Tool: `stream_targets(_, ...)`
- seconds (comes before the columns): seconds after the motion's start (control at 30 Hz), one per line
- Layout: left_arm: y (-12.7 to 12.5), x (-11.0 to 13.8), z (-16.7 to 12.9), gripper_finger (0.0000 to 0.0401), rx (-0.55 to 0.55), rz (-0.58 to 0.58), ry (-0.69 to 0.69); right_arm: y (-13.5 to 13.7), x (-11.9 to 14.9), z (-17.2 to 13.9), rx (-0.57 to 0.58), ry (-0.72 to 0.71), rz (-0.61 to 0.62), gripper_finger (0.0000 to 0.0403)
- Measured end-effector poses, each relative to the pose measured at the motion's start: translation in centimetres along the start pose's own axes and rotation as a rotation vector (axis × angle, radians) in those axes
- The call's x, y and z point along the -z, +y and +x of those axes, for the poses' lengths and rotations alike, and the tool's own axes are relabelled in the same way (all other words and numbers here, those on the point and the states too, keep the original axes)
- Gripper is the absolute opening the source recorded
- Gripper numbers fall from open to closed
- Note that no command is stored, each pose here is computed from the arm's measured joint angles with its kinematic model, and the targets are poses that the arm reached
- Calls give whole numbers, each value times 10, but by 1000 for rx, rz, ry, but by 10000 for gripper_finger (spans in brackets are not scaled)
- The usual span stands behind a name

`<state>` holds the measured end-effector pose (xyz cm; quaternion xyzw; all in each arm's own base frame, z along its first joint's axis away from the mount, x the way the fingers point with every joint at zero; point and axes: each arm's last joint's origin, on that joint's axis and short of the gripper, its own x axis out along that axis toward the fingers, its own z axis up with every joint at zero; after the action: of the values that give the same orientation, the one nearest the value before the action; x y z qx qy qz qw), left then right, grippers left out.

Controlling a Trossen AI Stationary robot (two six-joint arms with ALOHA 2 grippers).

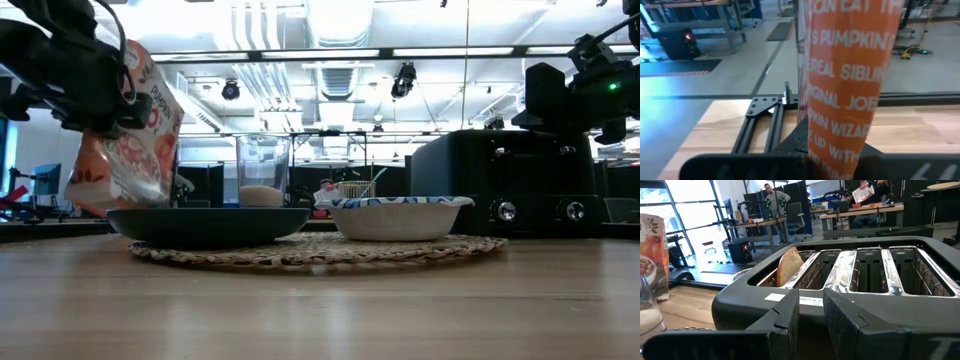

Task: Arrange a breakfast setting
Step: Pour the cereal from the orange cereal box into the white bowl on the brown placemat

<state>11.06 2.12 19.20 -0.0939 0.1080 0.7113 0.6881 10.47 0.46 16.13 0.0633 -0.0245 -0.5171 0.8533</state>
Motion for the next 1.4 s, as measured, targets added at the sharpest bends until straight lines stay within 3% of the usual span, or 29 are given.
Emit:
stream_targets(0.43, -5, 6, 6, 8, -69, 16, 65, 0, 0, 0, 0, 0, 0, 79)
stream_targets(1.07, -8, 12, 6, 132, -104, 29, 153, 0, 0, 0, 0, 0, 0, 79)
stream_targets(1.23, -8, 13, 4, 160, -140, 11, 312, 0, 0, 0, 0, 0, 0, 79)
stream_targets(1.4, -16, 7, -2, 169, -90, 18, 401, 0, 0, 0, 0, 0, 0, 79)
